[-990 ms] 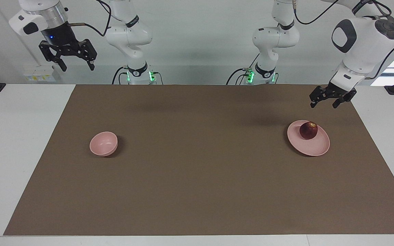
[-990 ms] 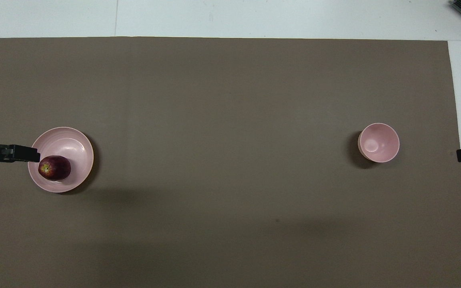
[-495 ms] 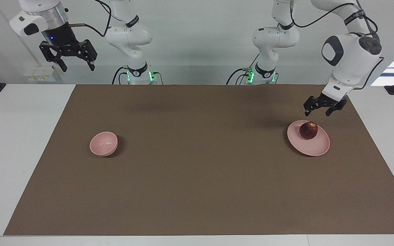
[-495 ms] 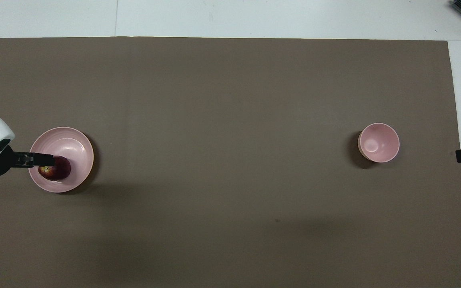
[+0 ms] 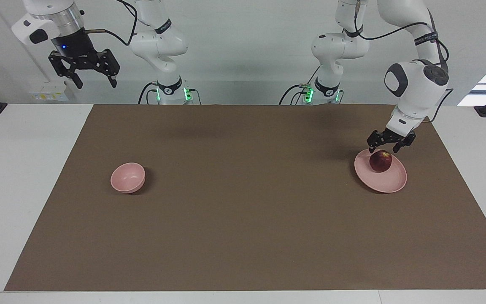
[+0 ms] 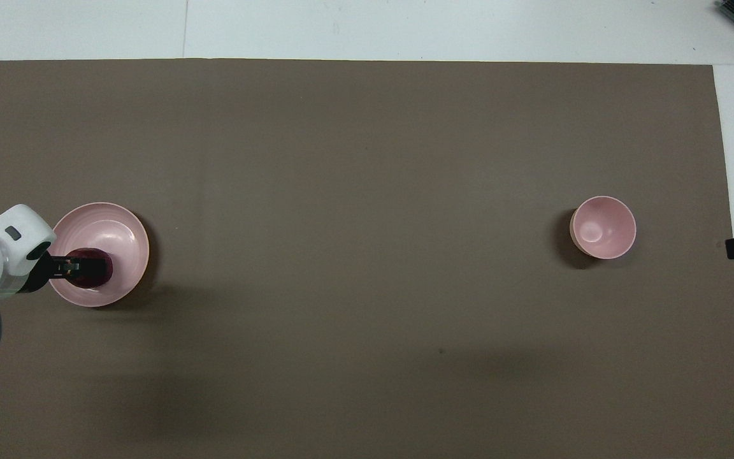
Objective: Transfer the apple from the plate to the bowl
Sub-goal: 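Reach the left gripper down over the apple on the pink plate, then close the left gripper on the dark red apple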
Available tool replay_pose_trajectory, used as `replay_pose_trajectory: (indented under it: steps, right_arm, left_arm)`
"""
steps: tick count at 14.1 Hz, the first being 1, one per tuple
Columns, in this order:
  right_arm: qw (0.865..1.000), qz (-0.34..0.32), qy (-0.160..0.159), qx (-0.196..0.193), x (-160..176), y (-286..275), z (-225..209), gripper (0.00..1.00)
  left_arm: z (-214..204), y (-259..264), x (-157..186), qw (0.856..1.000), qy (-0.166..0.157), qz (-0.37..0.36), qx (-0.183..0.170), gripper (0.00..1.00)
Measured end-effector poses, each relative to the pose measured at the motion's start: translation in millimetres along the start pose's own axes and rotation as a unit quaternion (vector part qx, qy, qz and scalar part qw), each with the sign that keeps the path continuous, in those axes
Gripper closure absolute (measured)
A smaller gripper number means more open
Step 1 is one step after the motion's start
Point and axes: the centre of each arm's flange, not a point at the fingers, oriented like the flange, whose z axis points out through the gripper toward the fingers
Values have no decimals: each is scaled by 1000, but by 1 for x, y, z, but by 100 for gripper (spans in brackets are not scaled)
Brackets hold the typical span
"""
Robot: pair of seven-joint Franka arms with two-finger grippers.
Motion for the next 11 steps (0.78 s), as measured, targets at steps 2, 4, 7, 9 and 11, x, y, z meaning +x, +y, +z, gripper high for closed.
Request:
replay_pose_trajectory:
  steps: [2, 4, 7, 9, 11]
  right_arm:
    - [1000, 0, 0, 0, 0, 0, 0, 0]
    - [1000, 0, 0, 0, 0, 0, 0, 0]
    - [1000, 0, 0, 0, 0, 0, 0, 0]
    - [1000, 0, 0, 0, 0, 0, 0, 0]
    - [1000, 0, 0, 0, 0, 0, 0, 0]
  left_arm:
    - [9, -4, 2, 1000, 2, -4, 2, 0]
    - [20, -11, 2, 1000, 6, -10, 4, 0]
    - [31, -14, 0, 1000, 0, -13, 5, 4]
    - [35, -14, 1, 1000, -1, -13, 6, 11]
    - [35, -14, 1, 1000, 0, -13, 6, 21]
